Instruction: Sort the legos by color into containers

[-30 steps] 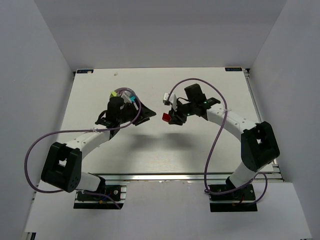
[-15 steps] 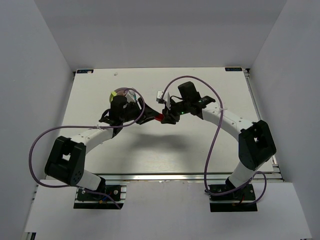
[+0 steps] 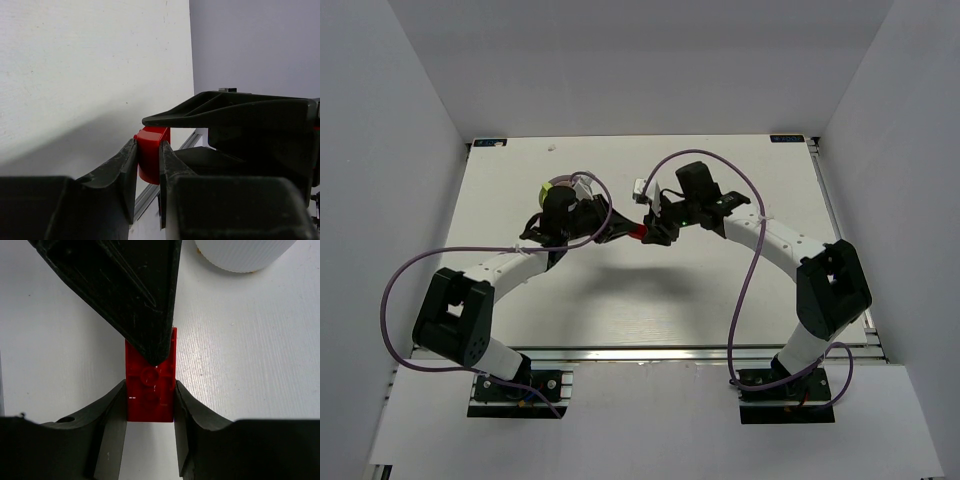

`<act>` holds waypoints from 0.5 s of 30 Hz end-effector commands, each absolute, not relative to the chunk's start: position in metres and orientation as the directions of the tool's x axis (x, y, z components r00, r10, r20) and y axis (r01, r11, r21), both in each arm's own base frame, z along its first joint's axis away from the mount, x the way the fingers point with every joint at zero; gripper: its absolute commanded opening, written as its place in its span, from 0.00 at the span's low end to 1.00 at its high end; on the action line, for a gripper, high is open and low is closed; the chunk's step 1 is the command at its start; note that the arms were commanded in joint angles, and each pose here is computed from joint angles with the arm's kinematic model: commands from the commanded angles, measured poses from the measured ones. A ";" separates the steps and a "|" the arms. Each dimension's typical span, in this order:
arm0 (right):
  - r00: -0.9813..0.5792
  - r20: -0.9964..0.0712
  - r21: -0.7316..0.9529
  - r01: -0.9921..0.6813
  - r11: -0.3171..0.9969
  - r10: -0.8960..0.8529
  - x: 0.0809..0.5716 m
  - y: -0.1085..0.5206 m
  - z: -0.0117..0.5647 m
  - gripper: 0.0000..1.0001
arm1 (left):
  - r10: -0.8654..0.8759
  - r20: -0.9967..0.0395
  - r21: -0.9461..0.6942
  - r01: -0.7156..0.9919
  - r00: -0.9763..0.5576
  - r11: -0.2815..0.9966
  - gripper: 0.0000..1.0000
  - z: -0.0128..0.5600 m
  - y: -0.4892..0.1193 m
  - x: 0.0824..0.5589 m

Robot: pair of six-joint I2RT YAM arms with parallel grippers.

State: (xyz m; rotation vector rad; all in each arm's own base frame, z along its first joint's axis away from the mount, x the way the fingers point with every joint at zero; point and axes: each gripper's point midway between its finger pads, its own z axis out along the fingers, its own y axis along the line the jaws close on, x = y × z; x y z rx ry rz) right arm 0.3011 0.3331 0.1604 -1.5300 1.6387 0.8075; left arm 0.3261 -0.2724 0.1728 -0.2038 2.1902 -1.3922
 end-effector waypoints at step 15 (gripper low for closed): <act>0.079 -0.888 -0.155 -0.979 0.134 -0.452 0.316 0.340 0.192 0.89 | -0.298 -0.516 -0.661 0.152 -0.803 0.735 0.03 0.207 -0.227 0.350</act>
